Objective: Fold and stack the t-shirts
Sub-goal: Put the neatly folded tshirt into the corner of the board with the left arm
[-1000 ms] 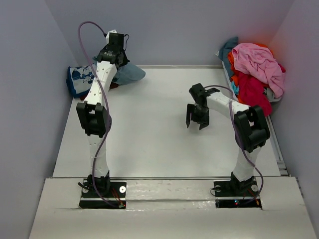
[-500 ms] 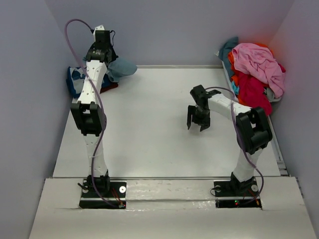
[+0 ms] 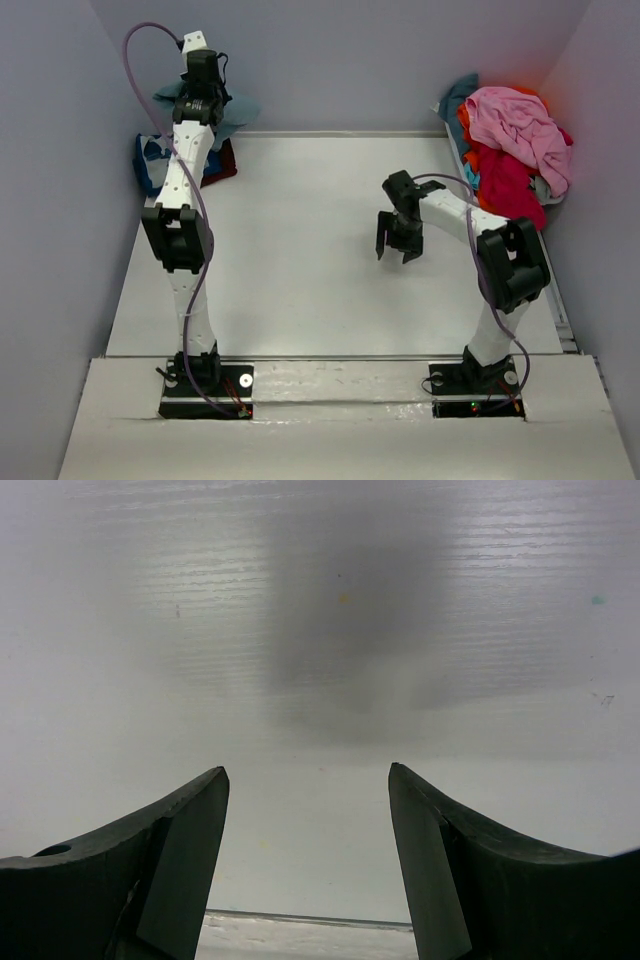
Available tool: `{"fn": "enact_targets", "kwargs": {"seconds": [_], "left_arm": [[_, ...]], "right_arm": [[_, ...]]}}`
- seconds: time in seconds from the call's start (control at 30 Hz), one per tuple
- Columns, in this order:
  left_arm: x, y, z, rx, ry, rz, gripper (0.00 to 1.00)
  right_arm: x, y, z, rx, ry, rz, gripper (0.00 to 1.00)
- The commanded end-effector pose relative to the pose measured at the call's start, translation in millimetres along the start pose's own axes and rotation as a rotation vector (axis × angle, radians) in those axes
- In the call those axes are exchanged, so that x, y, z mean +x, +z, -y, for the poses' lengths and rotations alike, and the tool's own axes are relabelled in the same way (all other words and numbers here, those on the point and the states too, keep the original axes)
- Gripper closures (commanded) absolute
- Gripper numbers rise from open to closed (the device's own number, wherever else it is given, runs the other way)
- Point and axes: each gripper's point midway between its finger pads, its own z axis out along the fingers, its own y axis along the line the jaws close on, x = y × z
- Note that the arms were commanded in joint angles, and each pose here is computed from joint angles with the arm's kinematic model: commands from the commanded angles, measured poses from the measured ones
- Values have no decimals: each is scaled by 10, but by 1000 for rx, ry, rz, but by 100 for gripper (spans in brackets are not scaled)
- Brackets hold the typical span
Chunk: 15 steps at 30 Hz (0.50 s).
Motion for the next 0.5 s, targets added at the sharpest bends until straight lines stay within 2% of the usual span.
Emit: {"fn": "enact_targets", "kwargs": {"seconds": [0.0, 0.27, 0.47], "left_arm": [[-1435, -752, -105, -19, -86, 386, 95], [-1879, -1028, -596, -119, -125, 503, 95], [-1935, -968, -1020, -173, -163, 507, 95]], "right_arm": [[-19, -137, -43, -7, -15, 38, 29], [-55, -105, -106, -3, -28, 27, 29], [-33, -30, -141, 6, -40, -2, 29]]}}
